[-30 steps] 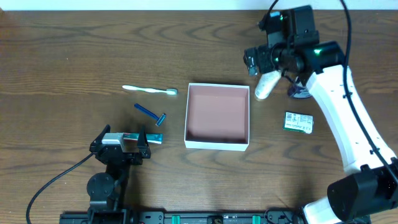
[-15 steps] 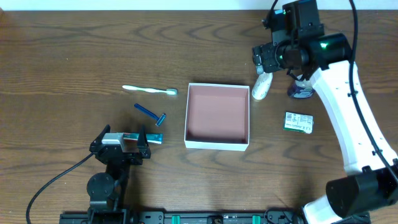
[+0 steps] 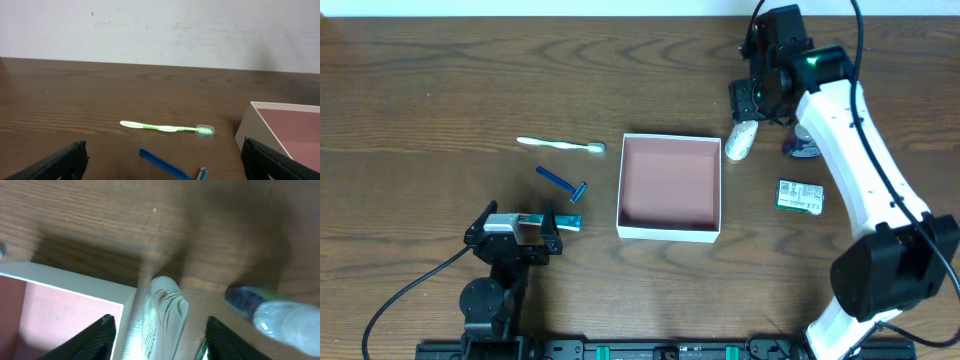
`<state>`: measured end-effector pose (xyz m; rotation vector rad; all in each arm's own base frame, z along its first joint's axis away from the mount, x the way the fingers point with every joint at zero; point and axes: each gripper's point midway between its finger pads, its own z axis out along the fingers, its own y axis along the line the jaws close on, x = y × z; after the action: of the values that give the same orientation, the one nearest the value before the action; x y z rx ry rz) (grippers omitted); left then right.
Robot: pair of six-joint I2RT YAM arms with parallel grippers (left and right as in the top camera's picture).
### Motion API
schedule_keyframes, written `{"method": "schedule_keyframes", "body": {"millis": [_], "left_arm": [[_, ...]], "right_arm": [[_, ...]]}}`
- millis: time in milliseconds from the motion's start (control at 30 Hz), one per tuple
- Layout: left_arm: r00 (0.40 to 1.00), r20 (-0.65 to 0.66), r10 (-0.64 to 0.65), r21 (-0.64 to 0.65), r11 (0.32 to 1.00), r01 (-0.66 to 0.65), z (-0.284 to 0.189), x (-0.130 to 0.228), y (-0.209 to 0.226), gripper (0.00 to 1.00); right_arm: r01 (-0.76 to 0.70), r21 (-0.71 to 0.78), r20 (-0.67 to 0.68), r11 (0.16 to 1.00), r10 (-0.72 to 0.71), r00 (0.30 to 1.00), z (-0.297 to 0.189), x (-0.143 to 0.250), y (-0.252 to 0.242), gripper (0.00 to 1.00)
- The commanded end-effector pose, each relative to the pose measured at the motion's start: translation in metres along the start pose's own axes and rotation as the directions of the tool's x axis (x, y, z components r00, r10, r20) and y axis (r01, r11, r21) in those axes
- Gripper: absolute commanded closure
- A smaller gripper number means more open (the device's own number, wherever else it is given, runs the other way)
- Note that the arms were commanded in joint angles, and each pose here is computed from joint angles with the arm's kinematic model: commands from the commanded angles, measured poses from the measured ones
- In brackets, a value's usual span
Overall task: Pack container
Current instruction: 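Move right gripper to the white bamboo-print tube and grasp it, then lift the tube and carry it left over the pink box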
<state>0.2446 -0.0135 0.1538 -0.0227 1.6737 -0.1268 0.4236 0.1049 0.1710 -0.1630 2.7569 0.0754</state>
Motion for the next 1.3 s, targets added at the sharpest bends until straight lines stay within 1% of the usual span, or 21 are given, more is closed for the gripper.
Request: {"method": "schedule_keyframes", "body": {"millis": [0, 133, 200, 300, 367, 600, 667, 800, 967, 1067, 1200, 1267], "left_arm": [[0.999, -0.051, 0.003, 0.012, 1.0, -0.003, 0.001, 0.016, -0.001, 0.02], [0.999, -0.051, 0.003, 0.012, 1.0, -0.003, 0.001, 0.016, -0.001, 0.02], [0.999, -0.051, 0.003, 0.012, 1.0, -0.003, 0.001, 0.016, -0.001, 0.02], [0.999, -0.051, 0.003, 0.012, 1.0, -0.003, 0.001, 0.016, -0.001, 0.02], [0.999, -0.051, 0.003, 0.012, 1.0, -0.003, 0.001, 0.016, -0.001, 0.02], [0.999, -0.051, 0.003, 0.012, 1.0, -0.003, 0.001, 0.016, -0.001, 0.02], [0.999, -0.051, 0.003, 0.012, 1.0, -0.003, 0.001, 0.016, -0.001, 0.02], [0.999, -0.051, 0.003, 0.012, 1.0, -0.003, 0.001, 0.016, -0.001, 0.02], [0.999, -0.051, 0.003, 0.012, 1.0, -0.003, 0.001, 0.016, -0.001, 0.02], [0.999, -0.051, 0.003, 0.012, 1.0, -0.003, 0.001, 0.016, -0.001, 0.02], [0.999, -0.051, 0.003, 0.012, 1.0, -0.003, 0.001, 0.016, -0.001, 0.02], [0.999, -0.051, 0.003, 0.012, 1.0, -0.003, 0.001, 0.016, -0.001, 0.02]], "right_arm": [[-0.06, 0.019, -0.025, 0.998, 0.061, 0.998, 0.009, 0.003, -0.006, 0.45], [-0.064, 0.023, -0.045, 0.998, 0.065, 0.997, 0.014, 0.007, -0.006, 0.57], [-0.064, 0.024, -0.049, 0.998, 0.065, 0.997, 0.014, 0.008, -0.006, 0.65], [-0.063, 0.024, -0.049, 0.998, 0.064, 0.997, 0.014, 0.008, -0.006, 0.84], [-0.063, 0.024, -0.049, 0.998, 0.064, 0.997, 0.014, 0.008, -0.006, 0.99], [-0.063, 0.046, -0.044, 0.997, 0.065, 0.997, 0.011, 0.007, -0.01, 0.99], [-0.063, 0.045, -0.035, 0.997, 0.064, 0.997, 0.003, 0.004, -0.01, 0.99], [-0.057, 0.039, 0.017, 0.998, 0.056, 0.998, -0.031, -0.007, -0.01, 0.99], [-0.049, 0.024, 0.097, 0.998, 0.047, 0.994, -0.092, -0.017, -0.009, 0.99], [-0.046, 0.007, 0.132, 0.999, 0.045, 0.99, -0.12, -0.015, -0.006, 0.99], [-0.044, -0.091, 0.16, 0.995, 0.058, 0.985, -0.154, -0.003, 0.013, 0.99], [-0.049, -0.12, 0.167, 0.992, 0.068, 0.984, -0.163, 0.001, 0.019, 0.99]]}}
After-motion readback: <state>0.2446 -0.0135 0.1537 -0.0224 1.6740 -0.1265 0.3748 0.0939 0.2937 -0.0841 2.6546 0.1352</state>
